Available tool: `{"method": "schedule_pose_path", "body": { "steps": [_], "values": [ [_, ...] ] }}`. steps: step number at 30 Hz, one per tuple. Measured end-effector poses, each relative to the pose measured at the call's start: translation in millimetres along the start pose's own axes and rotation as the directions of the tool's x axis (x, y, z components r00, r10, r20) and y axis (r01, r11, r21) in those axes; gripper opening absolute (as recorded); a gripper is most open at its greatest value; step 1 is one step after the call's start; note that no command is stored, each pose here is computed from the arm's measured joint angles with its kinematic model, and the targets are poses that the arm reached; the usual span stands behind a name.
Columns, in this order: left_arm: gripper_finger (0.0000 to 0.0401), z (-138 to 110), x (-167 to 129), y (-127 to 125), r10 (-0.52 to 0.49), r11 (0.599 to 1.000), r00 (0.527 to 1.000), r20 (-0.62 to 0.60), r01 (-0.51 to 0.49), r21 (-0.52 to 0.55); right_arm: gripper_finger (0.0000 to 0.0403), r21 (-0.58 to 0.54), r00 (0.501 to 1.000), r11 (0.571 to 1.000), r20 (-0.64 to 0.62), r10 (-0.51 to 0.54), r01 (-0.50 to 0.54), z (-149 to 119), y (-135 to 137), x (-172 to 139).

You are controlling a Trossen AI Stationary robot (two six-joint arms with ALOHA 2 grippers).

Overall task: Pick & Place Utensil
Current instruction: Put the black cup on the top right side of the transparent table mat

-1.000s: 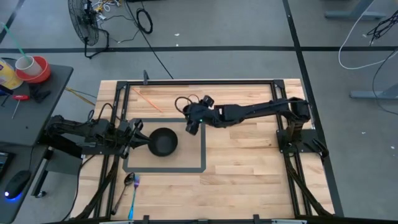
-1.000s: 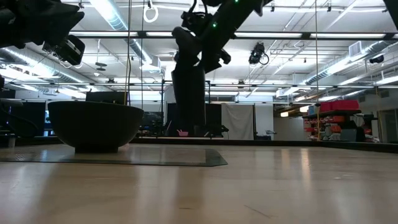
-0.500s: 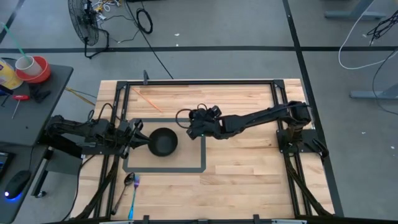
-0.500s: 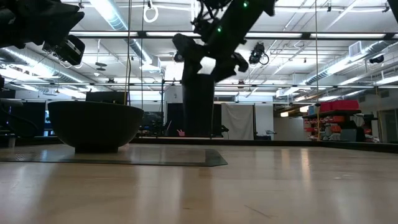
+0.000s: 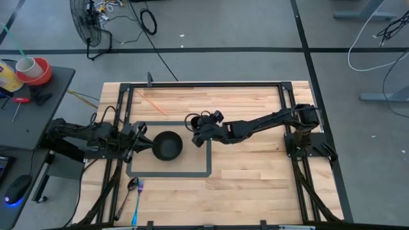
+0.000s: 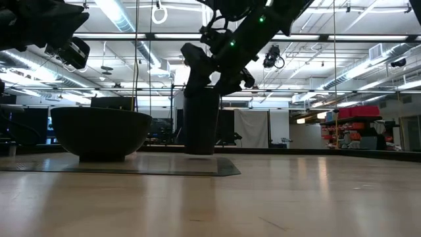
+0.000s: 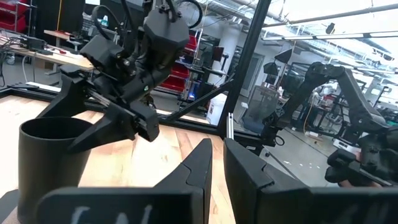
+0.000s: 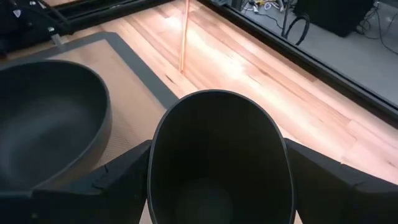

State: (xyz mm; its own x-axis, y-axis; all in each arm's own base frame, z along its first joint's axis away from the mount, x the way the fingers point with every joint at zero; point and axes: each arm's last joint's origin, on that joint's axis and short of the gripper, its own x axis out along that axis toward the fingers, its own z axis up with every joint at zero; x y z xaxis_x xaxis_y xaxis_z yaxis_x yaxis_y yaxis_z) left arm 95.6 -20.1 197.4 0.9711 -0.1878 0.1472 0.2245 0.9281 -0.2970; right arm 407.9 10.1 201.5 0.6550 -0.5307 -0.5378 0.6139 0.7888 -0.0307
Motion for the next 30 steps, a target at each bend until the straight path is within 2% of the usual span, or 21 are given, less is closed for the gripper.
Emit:
{"method": "schedule_pose_path", "body": {
  "steps": [10, 30],
  "values": [
    [0.0046, 0.1, 0.0, 0.0, 0.0, 1.0, 1.0, 0.001, 0.0, 0.0, 0.0329, -0.067, 0.994, 0.992, 0.003, 0.112, -0.111, -2.1, -7.8, 10.2],
    [0.0046, 0.0, 0.0, 0.0, 0.0, 1.0, 1.0, 0.0, 0.0, 0.0, 0.0398, -0.084, 0.993, 0.99, 0.015, 0.113, -0.111, -0.5, -8.5, 10.9]
  ]
}}
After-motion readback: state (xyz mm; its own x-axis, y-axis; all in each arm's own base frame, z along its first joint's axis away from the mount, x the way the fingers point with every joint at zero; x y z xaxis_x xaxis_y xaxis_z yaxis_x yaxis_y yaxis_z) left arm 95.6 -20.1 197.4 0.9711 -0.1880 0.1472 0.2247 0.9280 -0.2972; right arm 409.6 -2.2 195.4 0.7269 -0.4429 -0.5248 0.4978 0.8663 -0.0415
